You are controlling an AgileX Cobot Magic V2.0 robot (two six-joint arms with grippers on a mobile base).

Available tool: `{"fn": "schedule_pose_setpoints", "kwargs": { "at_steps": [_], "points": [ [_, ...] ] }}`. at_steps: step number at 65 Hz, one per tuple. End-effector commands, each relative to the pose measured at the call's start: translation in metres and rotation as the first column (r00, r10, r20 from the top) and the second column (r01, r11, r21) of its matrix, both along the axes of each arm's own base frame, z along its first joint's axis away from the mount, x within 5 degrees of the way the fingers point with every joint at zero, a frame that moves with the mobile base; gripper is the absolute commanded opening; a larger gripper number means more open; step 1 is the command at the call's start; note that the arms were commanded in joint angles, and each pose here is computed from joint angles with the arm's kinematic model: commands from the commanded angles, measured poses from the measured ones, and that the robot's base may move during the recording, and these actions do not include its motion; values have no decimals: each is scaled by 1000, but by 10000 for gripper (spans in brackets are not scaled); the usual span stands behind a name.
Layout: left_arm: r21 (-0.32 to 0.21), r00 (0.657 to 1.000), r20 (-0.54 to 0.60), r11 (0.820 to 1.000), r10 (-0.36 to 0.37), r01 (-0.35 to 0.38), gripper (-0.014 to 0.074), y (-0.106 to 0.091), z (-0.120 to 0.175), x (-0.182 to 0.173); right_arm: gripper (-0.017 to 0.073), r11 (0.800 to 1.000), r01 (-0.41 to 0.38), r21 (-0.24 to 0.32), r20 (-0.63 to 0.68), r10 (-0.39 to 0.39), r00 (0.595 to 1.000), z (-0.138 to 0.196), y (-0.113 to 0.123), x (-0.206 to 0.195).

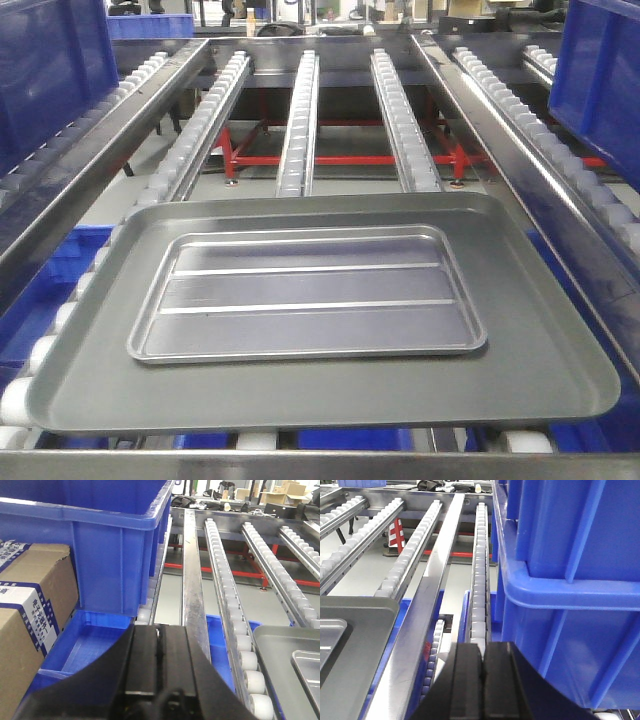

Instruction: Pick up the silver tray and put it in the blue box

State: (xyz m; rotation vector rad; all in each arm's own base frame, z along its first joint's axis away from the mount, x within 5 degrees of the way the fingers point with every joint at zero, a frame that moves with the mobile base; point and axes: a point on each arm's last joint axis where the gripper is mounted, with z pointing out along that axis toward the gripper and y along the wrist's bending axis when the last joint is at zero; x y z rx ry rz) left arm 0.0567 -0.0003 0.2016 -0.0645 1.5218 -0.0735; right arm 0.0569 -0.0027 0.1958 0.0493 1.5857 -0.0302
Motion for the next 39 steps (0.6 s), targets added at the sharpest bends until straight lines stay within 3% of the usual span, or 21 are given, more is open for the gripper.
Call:
{"fn": "schedule_pose_setpoints", "kwargs": {
  "at_steps": [1,39],
  "points": [
    [-8,995,103,1000,4,-3,-104,0,10,-2,56,1000,7,-14,107,-6,994,8,0,-2],
    [-5,993,119,1000,5,-4,-104,1,11,-3,56,1000,8,-15,123,-6,992,10,0,-2]
  ]
}}
